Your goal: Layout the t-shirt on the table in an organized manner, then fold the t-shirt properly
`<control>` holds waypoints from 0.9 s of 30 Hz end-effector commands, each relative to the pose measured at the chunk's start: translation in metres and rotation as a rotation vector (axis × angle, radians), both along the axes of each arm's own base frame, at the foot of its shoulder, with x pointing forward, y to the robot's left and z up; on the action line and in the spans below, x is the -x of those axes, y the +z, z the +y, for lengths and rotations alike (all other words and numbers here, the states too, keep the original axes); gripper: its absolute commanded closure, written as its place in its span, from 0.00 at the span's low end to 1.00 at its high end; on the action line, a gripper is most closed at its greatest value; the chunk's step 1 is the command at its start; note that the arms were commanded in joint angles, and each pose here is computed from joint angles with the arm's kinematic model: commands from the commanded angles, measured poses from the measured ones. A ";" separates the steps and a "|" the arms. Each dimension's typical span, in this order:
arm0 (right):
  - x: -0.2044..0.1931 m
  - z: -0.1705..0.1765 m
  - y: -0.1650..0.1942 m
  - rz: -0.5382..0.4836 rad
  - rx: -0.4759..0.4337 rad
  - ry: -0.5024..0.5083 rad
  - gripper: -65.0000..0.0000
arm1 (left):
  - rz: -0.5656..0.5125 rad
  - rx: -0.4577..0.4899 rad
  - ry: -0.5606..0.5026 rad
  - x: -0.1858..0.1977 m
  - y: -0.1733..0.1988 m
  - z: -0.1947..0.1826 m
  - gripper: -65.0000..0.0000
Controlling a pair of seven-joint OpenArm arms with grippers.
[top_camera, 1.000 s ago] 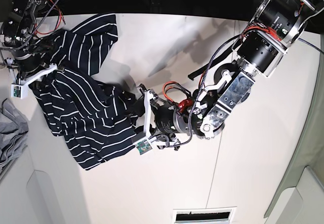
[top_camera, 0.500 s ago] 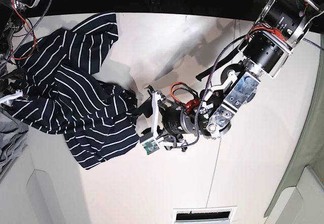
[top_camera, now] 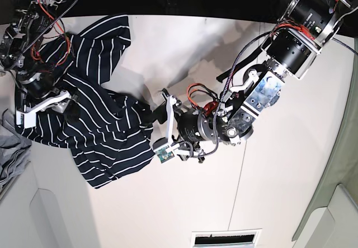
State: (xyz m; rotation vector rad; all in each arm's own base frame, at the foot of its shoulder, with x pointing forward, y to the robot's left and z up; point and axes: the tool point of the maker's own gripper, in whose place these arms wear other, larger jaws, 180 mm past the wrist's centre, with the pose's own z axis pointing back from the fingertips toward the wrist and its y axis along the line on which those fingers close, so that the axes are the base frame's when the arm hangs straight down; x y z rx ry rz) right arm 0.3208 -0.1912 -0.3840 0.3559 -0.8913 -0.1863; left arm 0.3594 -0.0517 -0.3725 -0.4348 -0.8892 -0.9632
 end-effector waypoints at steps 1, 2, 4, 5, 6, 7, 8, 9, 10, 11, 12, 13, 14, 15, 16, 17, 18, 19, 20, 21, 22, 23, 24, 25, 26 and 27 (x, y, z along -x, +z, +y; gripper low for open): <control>-0.014 0.012 0.017 -0.077 0.009 0.038 0.41 | -0.032 0.022 0.002 -0.010 0.015 -0.002 0.40; -0.016 0.024 0.015 -0.073 0.032 0.076 0.41 | -0.016 0.004 0.004 -0.007 0.010 0.001 0.40; -0.020 0.044 0.010 -0.063 0.106 0.148 0.41 | 0.005 -0.011 0.011 -0.004 0.004 0.008 0.40; -0.021 0.054 0.008 -0.060 0.144 0.185 0.41 | 0.016 -0.011 0.016 -0.002 0.001 0.012 0.40; -0.022 0.063 0.004 -0.054 0.183 0.219 0.41 | 0.025 -0.013 0.021 -0.001 -0.001 0.018 0.40; -0.022 0.072 0.001 -0.046 0.228 0.250 0.41 | 0.034 -0.016 0.025 0.001 -0.003 0.023 0.40; -0.021 0.078 -0.004 -0.033 0.270 0.276 0.41 | 0.044 -0.014 0.027 0.004 -0.004 0.028 0.40; -0.021 0.082 -0.009 -0.021 0.308 0.289 0.41 | 0.048 -0.011 0.026 0.008 -0.004 0.031 0.40; -0.022 0.084 -0.014 -0.011 0.342 0.292 0.41 | 0.046 -0.010 0.019 0.014 -0.003 0.034 0.40; -0.022 0.084 -0.017 -0.006 0.373 0.290 0.41 | 0.040 -0.008 0.009 0.020 -0.001 0.035 0.40; -0.023 0.081 -0.020 -0.001 0.409 0.283 0.41 | 0.034 0.000 -0.007 0.028 0.002 0.033 0.40; -0.025 0.078 -0.022 0.001 0.446 0.276 0.44 | 0.031 0.012 -0.026 0.038 0.005 0.030 0.40; -0.026 0.074 -0.023 0.008 0.482 0.270 0.51 | 0.035 0.029 -0.043 0.049 0.006 0.025 0.40; -0.026 0.070 -0.024 0.014 0.516 0.265 0.60 | 0.047 0.047 -0.052 0.060 0.006 0.021 0.40; -0.026 0.067 -0.025 0.017 0.551 0.265 0.72 | 0.066 0.061 -0.055 0.070 0.003 0.018 0.40; -0.026 0.065 -0.025 0.019 0.577 0.271 0.82 | 0.094 0.077 -0.055 0.079 -0.002 0.016 0.40; -0.026 0.063 -0.025 0.020 0.593 0.272 0.92 | 0.117 0.089 -0.055 0.088 -0.006 0.013 0.40; -0.026 0.062 -0.025 0.021 0.600 0.272 1.00 | 0.138 0.092 -0.055 0.096 -0.012 0.012 0.40; -0.026 0.061 -0.025 0.021 0.607 0.271 1.00 | 0.155 0.096 -0.053 0.103 -0.016 0.012 0.40; -0.027 0.061 -0.024 0.019 0.610 0.271 1.00 | 0.165 0.107 -0.052 0.108 -0.018 0.011 0.40; -0.030 0.061 -0.022 0.013 0.612 0.269 1.00 | 0.174 0.117 -0.052 0.113 -0.020 0.009 0.40; -0.033 0.060 -0.019 0.005 0.617 0.266 1.00 | 0.181 0.127 -0.053 0.116 -0.020 0.004 0.40; -0.038 0.059 -0.014 -0.008 0.622 0.262 1.00 | 0.187 0.136 -0.055 0.118 -0.019 0.001 0.40; -0.043 0.058 -0.009 -0.021 0.626 0.258 1.00 | 0.190 0.148 -0.057 0.120 -0.018 -0.004 0.40; -0.049 0.058 -0.004 -0.035 0.629 0.254 1.00 | 0.199 0.165 -0.062 0.123 -0.017 -0.010 0.40; -0.054 0.058 0.002 -0.049 0.631 0.249 1.00 | 0.211 0.185 -0.071 0.128 -0.016 -0.017 0.40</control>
